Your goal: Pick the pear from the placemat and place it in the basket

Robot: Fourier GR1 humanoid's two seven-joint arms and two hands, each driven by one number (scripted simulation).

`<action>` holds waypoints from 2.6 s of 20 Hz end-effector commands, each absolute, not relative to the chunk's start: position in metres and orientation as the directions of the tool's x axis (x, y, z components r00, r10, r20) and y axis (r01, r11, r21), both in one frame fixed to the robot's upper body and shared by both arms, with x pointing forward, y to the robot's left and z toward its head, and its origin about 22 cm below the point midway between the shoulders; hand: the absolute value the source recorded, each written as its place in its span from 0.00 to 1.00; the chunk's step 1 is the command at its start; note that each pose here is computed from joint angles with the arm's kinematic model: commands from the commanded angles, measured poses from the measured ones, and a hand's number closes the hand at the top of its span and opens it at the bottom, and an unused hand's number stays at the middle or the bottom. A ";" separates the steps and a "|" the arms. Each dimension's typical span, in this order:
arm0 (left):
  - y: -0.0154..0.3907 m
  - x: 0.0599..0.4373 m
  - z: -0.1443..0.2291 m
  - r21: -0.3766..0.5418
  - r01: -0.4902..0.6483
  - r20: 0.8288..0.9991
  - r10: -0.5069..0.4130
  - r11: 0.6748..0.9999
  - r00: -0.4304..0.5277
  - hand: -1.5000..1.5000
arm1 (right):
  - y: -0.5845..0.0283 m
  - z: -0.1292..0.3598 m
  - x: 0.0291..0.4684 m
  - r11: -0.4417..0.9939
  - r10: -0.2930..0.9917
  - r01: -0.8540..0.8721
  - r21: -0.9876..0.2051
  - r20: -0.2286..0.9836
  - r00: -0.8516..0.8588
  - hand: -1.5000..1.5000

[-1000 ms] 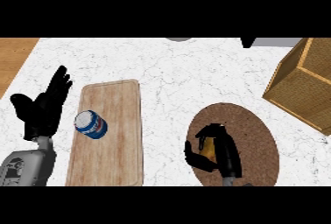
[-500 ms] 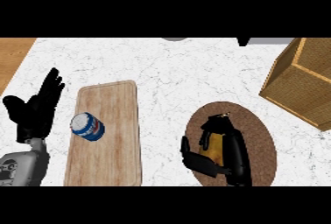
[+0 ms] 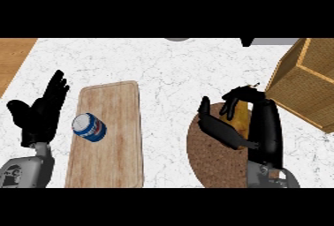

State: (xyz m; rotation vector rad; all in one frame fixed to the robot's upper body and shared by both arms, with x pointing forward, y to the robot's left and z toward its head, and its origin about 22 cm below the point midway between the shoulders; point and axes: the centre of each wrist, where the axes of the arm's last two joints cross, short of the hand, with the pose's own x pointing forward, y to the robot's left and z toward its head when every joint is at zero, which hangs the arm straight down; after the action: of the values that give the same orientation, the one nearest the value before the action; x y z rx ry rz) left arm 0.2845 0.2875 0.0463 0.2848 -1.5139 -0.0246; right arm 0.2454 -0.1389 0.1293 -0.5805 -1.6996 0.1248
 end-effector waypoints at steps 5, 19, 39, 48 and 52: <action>0.299 0.296 0.056 0.205 -0.166 0.979 -0.199 0.965 0.053 0.50 | -0.154 0.170 0.296 0.807 0.471 0.433 -0.403 0.880 -0.058 1.00; 0.283 0.279 0.034 0.200 -0.148 0.979 -0.193 0.968 0.061 0.50 | -0.223 0.195 0.389 0.662 0.606 0.462 -0.590 0.784 0.132 1.00; 0.289 0.294 0.046 0.199 -0.143 0.979 -0.190 0.970 0.072 0.50 | -0.349 0.132 0.411 0.701 0.518 0.452 -0.552 0.829 0.210 1.00; 0.284 0.297 0.049 0.202 -0.138 0.978 -0.193 0.970 0.072 0.50 | -0.350 0.140 0.409 0.082 0.973 0.407 -0.910 0.162 0.166 1.00; 0.293 0.284 0.053 0.190 -0.128 0.982 -0.185 0.974 0.046 0.50 | -0.375 0.142 0.412 0.000 0.977 0.402 -0.915 0.087 0.197 1.00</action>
State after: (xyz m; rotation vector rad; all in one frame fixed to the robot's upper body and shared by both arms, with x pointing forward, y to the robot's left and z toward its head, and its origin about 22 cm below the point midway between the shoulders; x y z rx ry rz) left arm 0.2899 0.2876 0.0509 0.2713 -1.5266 -0.0431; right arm 0.4097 -0.3606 0.1450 -1.4662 -1.3854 0.6950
